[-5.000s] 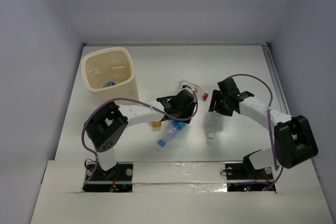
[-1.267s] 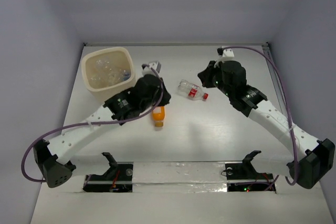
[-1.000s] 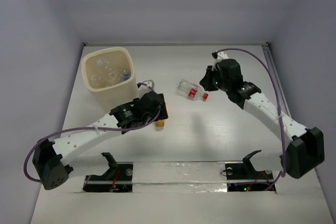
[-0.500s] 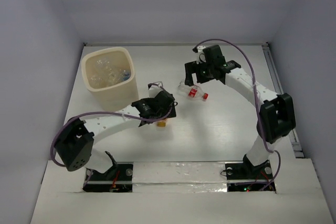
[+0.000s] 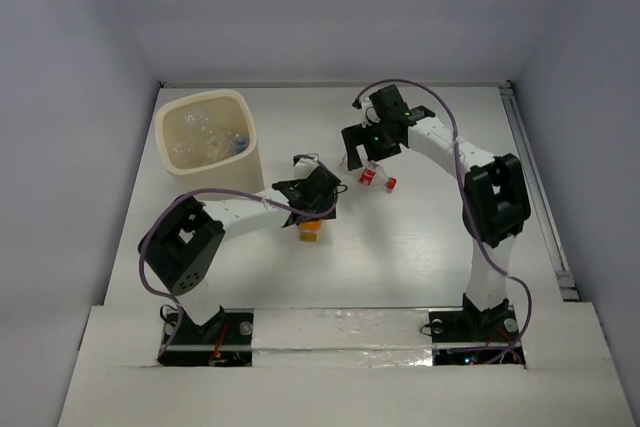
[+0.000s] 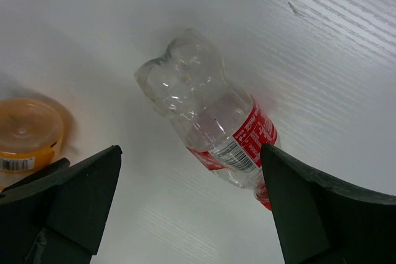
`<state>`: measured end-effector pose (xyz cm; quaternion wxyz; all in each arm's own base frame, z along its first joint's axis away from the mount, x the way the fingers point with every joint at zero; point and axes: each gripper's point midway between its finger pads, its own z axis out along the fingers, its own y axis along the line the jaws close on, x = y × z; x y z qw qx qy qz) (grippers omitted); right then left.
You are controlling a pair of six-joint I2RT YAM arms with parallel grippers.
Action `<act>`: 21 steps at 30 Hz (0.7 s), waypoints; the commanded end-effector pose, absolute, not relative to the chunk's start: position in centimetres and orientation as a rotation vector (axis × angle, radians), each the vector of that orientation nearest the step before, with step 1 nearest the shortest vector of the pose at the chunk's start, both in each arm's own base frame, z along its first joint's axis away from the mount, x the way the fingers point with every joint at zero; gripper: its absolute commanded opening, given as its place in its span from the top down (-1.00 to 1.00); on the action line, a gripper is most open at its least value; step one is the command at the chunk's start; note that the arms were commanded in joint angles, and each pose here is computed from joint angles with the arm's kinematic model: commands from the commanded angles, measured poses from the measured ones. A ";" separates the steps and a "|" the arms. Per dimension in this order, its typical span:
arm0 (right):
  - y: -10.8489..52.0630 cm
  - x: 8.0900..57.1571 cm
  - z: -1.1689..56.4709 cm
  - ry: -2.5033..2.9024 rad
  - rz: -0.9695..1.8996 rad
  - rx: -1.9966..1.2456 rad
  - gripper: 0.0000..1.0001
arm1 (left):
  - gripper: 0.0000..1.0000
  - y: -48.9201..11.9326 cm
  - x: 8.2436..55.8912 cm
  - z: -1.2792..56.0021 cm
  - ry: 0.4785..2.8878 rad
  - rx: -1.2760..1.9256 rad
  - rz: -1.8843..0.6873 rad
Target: Put the plastic bottles in the bin
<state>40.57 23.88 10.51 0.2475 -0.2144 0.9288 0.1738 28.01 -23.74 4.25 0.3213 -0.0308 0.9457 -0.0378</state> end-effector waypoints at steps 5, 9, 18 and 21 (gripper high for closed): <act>24.5 42.2 10.1 2.540 0.488 -0.590 -0.95 | 0.01 -25.0 28.8 5.6 2.443 -0.057 -0.187; 24.9 42.4 8.6 2.571 0.505 -0.564 -0.93 | 0.19 -25.3 28.6 8.1 2.399 -0.073 -0.272; 24.9 42.2 7.6 2.593 0.511 -0.531 -0.67 | 0.24 -25.4 27.5 28.3 2.048 -0.102 -0.665; 25.0 41.8 7.3 2.609 0.528 -0.524 -0.49 | 0.25 -21.8 28.1 36.7 1.889 -0.174 -0.683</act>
